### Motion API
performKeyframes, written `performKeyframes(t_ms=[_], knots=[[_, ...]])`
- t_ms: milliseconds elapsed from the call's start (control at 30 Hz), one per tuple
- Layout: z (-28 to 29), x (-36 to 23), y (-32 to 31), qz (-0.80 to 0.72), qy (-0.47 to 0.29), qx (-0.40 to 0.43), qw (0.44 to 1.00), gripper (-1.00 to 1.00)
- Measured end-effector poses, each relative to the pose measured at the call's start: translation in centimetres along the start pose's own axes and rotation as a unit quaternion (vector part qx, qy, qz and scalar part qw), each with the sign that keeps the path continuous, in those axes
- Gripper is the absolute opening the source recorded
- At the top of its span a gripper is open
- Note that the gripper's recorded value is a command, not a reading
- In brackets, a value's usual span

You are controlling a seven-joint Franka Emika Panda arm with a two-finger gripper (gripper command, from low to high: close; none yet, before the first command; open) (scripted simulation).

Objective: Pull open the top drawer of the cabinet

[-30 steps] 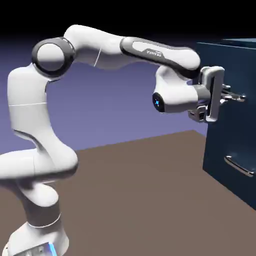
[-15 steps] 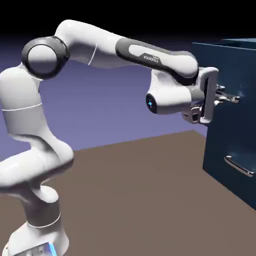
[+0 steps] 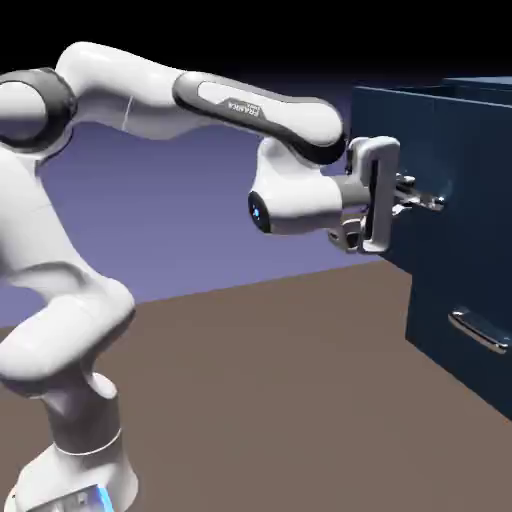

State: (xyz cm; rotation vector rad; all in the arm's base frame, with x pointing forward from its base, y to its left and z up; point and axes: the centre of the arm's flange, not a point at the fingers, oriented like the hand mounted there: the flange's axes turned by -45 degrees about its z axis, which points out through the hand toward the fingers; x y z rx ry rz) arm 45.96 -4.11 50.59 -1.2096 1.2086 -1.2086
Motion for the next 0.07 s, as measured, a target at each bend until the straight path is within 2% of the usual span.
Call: performKeyframes(t_ms=[67], knots=[[-1.1, 0.0, 0.0, -0.001, 0.0, -0.001, 1.0, 1.0]])
